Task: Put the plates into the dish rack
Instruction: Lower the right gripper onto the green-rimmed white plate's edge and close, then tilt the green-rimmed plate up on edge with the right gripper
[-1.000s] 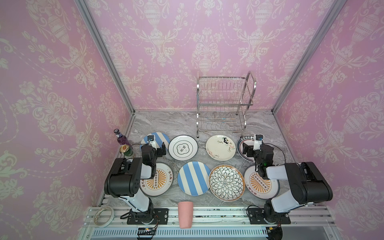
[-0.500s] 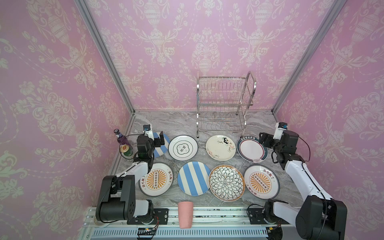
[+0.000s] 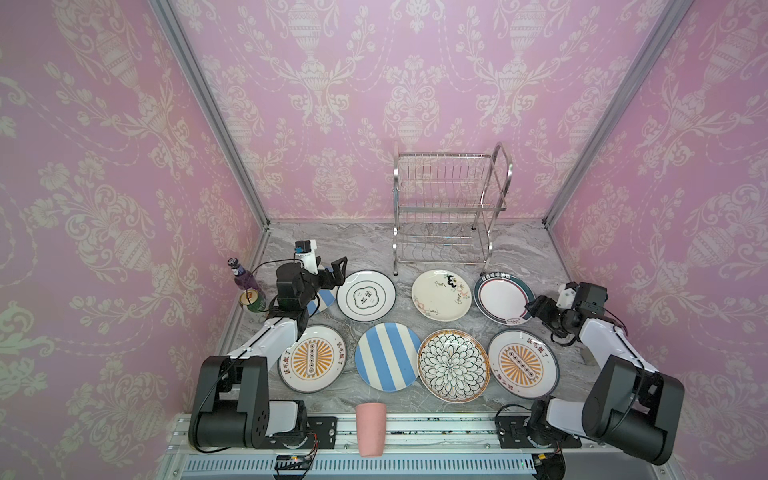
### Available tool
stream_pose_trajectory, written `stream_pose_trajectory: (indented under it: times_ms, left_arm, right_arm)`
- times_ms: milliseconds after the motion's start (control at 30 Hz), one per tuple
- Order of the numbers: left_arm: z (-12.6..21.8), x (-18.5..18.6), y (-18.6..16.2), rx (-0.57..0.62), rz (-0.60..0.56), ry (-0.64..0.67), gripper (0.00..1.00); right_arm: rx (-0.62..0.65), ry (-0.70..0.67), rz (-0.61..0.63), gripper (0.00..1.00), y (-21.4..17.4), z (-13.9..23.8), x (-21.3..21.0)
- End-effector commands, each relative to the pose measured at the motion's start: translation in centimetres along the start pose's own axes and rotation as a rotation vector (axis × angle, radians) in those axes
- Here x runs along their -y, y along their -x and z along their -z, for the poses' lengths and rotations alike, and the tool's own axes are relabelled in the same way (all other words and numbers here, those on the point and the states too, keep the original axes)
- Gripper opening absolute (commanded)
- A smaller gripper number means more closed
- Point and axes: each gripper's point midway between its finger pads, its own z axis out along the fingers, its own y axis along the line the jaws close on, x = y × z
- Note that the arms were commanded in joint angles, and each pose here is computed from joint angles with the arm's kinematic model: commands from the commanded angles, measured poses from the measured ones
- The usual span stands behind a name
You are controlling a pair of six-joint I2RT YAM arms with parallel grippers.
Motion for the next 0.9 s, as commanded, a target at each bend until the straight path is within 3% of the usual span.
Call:
stream_pose_trajectory:
  times_ms: [0,500,867]
  left_arm:
    - [-0.5,1.2,-0.2,-0.034,0.013,-0.054,0.99]
    - [-1.2,2.2,-0.9,-0.065,-0.009,-0.088,0.99]
    - [-1.5,2.3,-0.8,-0.074,-0.019,-0.095,0.99]
  right_arm:
    - [-0.019,0.037,-0.040,0.72,-0.4,-0.5,0.0]
    - [-0.095,0.159,-0.163,0.58,-0.4,-3.4,0.6]
    - [-0.120,0.156,-0.192,0.46,0.0,-5.1,1.4]
